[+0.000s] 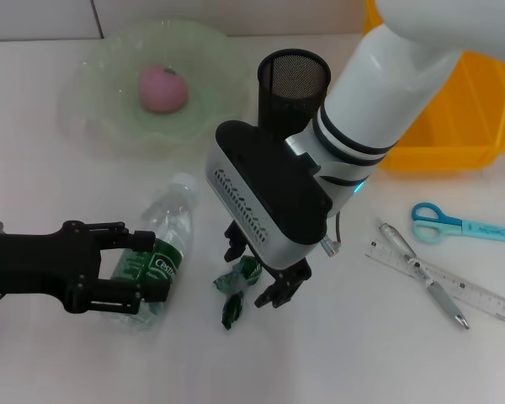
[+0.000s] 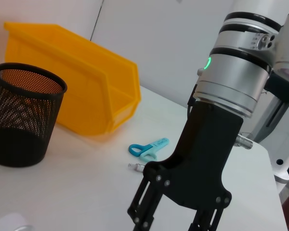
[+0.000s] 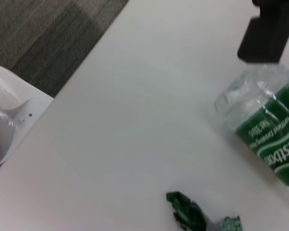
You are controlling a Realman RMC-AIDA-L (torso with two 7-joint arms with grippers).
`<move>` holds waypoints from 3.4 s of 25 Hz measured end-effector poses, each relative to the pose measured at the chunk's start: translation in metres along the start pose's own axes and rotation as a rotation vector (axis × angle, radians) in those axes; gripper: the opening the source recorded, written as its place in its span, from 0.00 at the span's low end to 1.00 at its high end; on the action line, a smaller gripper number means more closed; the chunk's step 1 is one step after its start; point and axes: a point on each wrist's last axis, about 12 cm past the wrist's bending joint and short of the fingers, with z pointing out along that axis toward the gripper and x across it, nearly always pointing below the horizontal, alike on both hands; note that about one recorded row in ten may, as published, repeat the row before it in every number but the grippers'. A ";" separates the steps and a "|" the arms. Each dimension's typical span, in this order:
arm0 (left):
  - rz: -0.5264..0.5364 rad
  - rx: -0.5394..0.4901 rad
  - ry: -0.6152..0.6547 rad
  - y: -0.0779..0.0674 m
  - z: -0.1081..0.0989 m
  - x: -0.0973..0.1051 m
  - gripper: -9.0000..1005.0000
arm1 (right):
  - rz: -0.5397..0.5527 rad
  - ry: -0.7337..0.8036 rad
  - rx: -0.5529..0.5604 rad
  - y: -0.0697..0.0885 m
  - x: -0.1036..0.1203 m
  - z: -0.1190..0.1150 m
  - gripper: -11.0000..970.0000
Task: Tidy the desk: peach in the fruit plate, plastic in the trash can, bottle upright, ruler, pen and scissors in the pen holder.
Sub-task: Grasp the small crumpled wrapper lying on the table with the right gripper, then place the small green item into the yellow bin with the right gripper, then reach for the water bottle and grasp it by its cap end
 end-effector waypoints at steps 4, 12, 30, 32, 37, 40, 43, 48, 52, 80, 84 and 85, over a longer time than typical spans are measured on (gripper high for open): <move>0.000 -0.003 -0.003 0.000 0.000 0.000 0.76 | -0.018 -0.002 0.001 0.000 -0.003 0.002 0.73; -0.002 -0.005 0.000 0.001 0.000 0.000 0.75 | -0.018 0.023 0.000 0.001 -0.002 0.009 0.49; 0.005 -0.011 0.003 0.003 -0.003 -0.003 0.74 | 0.045 -0.062 0.037 0.015 0.006 0.005 0.01; 0.005 -0.011 0.003 0.003 -0.003 -0.003 0.74 | 0.085 -0.105 0.060 0.021 0.012 -0.003 0.02; 0.006 -0.015 -0.002 0.003 -0.005 -0.004 0.74 | 0.226 -0.244 0.191 0.046 0.045 -0.044 0.04; 0.010 -0.014 -0.002 0.004 -0.005 -0.007 0.74 | 0.335 -0.347 0.308 0.068 0.071 -0.073 0.05; 0.011 -0.011 -0.003 0.004 -0.005 -0.008 0.74 | 0.465 -0.483 0.490 0.088 0.100 -0.100 0.06; 0.013 -0.009 -0.003 0.004 -0.004 -0.009 0.74 | 0.723 -0.802 1.040 0.115 0.169 -0.130 0.09; 0.003 0.000 0.002 0.004 -0.002 -0.008 0.73 | 0.880 -0.885 1.247 0.118 0.200 -0.120 0.10; -0.062 0.004 -0.012 0.007 -0.001 -0.021 0.72 | 1.105 -1.021 1.151 0.117 0.209 -0.058 0.66; -0.135 -0.026 0.006 0.013 -0.004 -0.026 0.72 | 1.007 -1.191 1.018 0.144 0.194 -0.068 0.71; -0.140 -0.029 0.012 0.013 -0.005 -0.029 0.72 | 0.965 -1.213 0.978 0.151 0.190 -0.073 0.71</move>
